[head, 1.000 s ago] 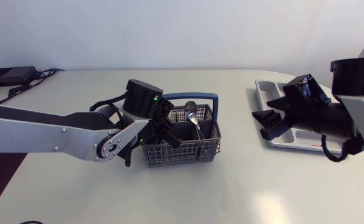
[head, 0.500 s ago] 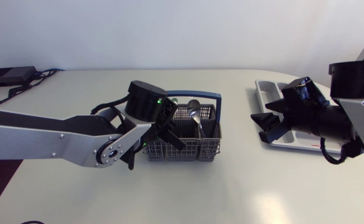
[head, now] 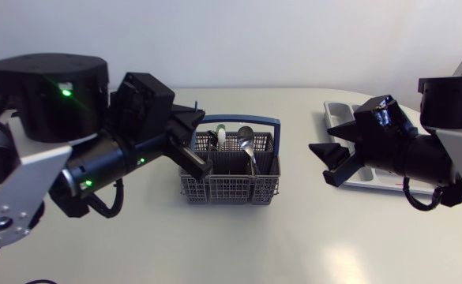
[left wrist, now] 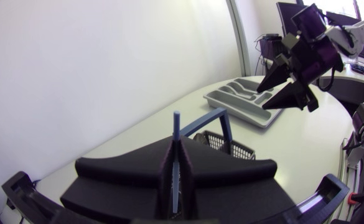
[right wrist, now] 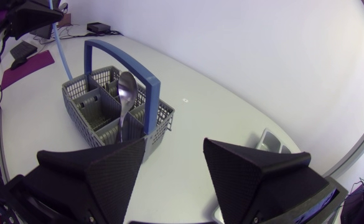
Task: Sort the cutlery from the basket into the organizer compartments.
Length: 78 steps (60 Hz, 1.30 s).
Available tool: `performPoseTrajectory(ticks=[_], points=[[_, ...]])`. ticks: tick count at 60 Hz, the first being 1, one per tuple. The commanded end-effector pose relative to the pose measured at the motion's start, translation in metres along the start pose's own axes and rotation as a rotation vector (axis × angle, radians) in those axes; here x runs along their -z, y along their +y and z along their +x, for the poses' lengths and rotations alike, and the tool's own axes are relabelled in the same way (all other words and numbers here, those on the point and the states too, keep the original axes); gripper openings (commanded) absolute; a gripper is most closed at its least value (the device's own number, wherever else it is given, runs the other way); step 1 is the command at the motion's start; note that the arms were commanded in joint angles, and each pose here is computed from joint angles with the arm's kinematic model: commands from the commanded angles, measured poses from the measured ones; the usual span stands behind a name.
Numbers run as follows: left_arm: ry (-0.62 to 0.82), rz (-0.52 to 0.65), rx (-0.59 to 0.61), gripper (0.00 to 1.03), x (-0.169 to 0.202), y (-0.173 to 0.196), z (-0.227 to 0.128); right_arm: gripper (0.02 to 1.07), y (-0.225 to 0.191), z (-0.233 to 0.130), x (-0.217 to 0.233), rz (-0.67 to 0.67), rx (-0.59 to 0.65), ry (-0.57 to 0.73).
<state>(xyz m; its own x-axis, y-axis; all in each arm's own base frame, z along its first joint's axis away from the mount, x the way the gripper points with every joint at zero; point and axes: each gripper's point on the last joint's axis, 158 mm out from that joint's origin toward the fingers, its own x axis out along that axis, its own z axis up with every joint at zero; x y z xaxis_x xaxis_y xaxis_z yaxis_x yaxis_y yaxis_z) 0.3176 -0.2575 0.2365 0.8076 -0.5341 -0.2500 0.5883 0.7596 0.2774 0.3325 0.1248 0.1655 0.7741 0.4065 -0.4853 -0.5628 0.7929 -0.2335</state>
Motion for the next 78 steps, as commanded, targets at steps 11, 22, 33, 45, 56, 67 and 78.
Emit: performPoseTrajectory(ticks=[11, 22, 33, 45, 56, 67, 78], points=[[-0.097, -0.173, 0.169, 0.03, -0.059, 0.009, -0.020, 0.71, 0.034, -0.017, -0.032, 0.051, -0.165, -0.080], [-0.042, -0.334, 0.334, 0.04, -0.062, 0.007, -0.010, 0.71, 0.059, -0.032, -0.060, 0.106, -0.332, -0.134], [0.021, -0.458, 0.476, 0.04, -0.062, -0.005, 0.001, 0.71, 0.090, -0.031, -0.079, 0.121, -0.463, -0.140], [0.075, -0.551, 0.583, 0.04, -0.062, -0.018, 0.010, 0.71, 0.116, -0.022, -0.092, 0.114, -0.544, -0.123], [0.091, -0.581, 0.619, 0.04, -0.062, -0.022, 0.014, 0.70, 0.134, -0.015, -0.094, 0.121, -0.593, -0.095], [0.097, -0.586, 0.627, 0.05, -0.062, -0.023, 0.017, 0.66, 0.142, -0.011, -0.097, 0.132, -0.615, -0.081], [0.102, -0.588, 0.628, 0.05, -0.061, -0.024, 0.019, 0.60, 0.154, -0.003, -0.097, 0.136, -0.638, -0.055]])
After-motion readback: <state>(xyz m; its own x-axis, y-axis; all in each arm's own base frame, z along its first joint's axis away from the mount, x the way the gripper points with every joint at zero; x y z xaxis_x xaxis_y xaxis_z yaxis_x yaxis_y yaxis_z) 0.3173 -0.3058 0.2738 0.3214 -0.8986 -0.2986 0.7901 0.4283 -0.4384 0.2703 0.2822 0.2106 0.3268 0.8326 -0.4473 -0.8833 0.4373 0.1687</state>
